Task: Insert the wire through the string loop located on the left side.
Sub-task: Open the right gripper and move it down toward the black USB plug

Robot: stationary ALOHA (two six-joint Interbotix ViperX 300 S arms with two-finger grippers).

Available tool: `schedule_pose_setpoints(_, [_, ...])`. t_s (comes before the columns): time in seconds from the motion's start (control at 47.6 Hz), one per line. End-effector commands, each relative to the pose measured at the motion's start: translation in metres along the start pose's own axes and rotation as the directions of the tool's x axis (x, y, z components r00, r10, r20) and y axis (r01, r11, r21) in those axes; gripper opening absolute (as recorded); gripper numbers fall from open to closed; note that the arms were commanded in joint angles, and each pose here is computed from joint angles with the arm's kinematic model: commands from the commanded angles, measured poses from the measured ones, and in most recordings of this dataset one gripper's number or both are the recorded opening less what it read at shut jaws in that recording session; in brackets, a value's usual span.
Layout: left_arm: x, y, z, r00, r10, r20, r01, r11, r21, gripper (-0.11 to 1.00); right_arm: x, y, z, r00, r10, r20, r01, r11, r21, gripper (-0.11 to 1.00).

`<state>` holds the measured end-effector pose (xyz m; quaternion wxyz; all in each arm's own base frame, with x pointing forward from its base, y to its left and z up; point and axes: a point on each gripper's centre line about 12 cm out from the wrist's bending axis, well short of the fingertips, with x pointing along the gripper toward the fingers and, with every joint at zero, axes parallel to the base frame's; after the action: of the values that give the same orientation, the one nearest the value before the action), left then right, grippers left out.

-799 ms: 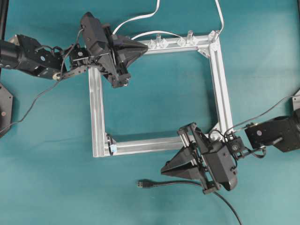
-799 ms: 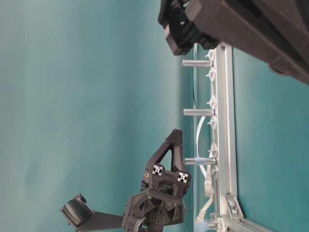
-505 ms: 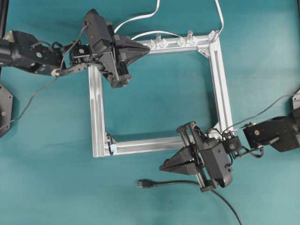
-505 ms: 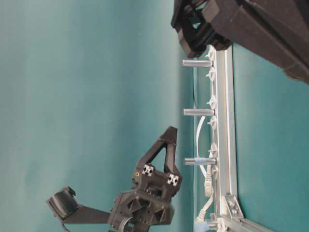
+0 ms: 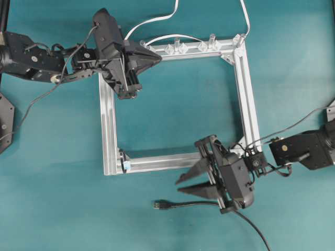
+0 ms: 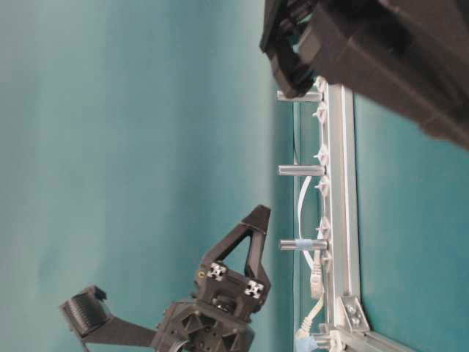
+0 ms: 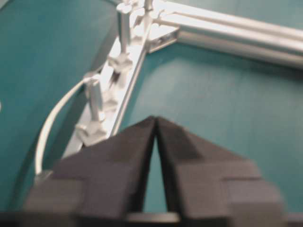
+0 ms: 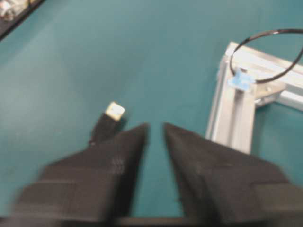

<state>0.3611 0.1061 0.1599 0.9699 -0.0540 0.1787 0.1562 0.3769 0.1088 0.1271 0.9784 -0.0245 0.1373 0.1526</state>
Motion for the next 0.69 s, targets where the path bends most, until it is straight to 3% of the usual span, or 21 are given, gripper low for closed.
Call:
schedule_pose_setpoints(0.0, [-0.0048,-0.0023,0.0171,0.999,-0.007,0.046,0.007,1.0,0.004,0.21,0.0023,-0.0003,0.0133,0.999,-0.004,0.037,0.004,1.0,0.004,0.51])
schedule_pose_setpoints(0.105, [-0.008,-0.0025,0.0198,0.999,-0.008,0.041,0.008,1.0,0.011,0.51,0.0018,-0.0003,0.0134,0.999,-0.004,0.037,0.004,1.0,0.004,0.8])
schedule_pose_setpoints(0.189, [-0.0092,-0.0026,0.0197,0.999,-0.009,0.033,0.008,1.0,0.011,0.68,0.0018,-0.0003,0.0135,0.999,-0.004,0.038,0.004,1.0,0.004,0.83])
schedule_pose_setpoints(0.673, [-0.0117,-0.005,0.0167,1.0,-0.015,-0.01,0.015,1.0,0.014,0.8,0.0018,0.0003,0.0123,0.998,-0.043,0.034,0.041,0.997,0.067,0.82])
